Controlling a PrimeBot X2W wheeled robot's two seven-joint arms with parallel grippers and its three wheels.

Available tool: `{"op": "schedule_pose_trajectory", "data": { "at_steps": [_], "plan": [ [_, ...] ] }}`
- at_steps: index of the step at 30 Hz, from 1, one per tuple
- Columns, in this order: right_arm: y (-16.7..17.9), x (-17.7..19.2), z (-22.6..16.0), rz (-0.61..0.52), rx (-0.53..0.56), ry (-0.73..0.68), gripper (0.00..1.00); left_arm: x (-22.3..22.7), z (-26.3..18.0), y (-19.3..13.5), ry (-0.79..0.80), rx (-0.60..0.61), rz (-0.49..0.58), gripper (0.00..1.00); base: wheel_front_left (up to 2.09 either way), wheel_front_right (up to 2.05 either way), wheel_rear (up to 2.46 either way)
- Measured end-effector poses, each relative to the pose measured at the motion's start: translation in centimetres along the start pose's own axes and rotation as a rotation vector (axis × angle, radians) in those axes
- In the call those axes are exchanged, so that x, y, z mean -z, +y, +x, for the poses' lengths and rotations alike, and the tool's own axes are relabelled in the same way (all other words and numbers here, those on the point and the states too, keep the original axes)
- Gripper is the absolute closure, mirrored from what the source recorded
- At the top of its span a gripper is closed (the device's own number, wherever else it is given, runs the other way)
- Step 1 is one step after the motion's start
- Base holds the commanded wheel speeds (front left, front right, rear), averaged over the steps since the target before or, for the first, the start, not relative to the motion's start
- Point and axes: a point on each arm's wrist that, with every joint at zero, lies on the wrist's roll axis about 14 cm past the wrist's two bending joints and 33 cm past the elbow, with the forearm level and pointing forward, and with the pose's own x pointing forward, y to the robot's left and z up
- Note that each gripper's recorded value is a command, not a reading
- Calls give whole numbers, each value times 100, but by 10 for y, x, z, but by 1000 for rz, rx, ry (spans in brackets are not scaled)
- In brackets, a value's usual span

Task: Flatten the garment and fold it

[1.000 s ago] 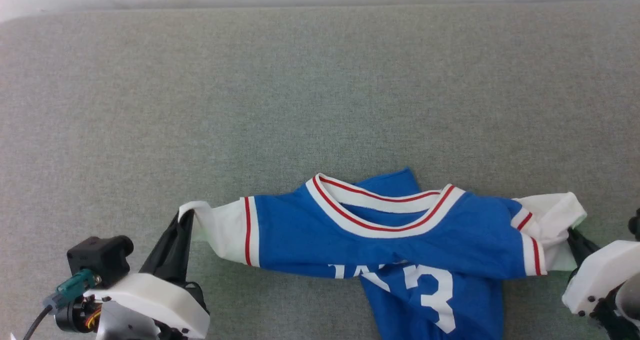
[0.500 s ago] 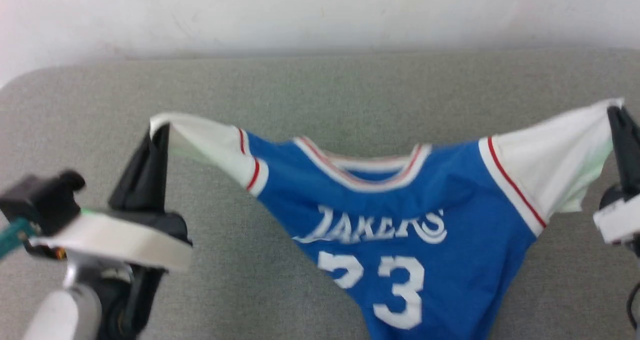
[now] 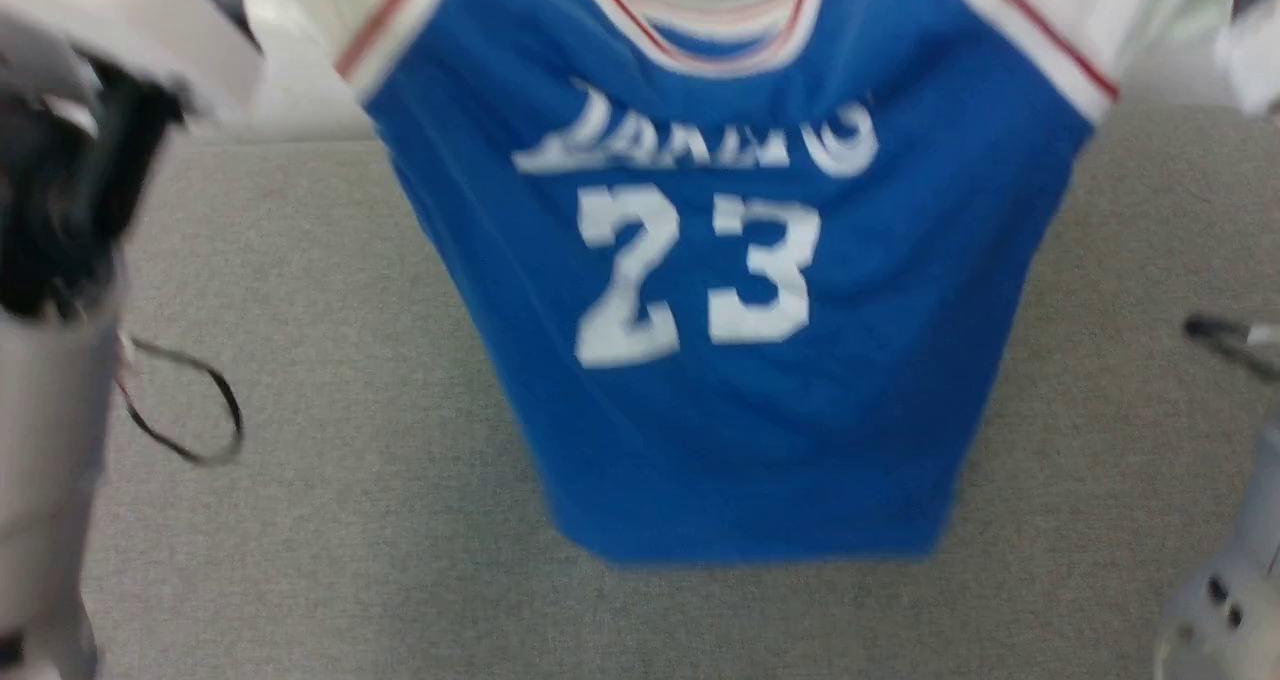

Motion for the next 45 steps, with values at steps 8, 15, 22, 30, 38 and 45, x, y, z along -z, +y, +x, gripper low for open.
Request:
{"op": "schedule_pose_trajectory", "data": {
  "at_steps": [8,15,22,30,38,45],
  "plan": [
    [-18,-24,56,-108,46,15,100,-12,59,29,62,-67,97,100,0,0,0],
    [-37,-20,105,-167,100,38,100,-25,103,52,-11,-132,128,100,0,0,0],
    [-56,5,157,-218,136,27,100,-8,147,67,-128,-165,79,100,0,0,0],
    [-81,78,189,-254,166,98,100,67,170,88,-78,-199,46,100,0,0,0],
    [-86,121,210,-275,149,103,100,105,178,106,-108,-225,-7,100,0,0,0],
    [-84,178,211,-257,101,171,100,149,172,113,-84,-214,-59,100,0,0,0]
  ]
}}
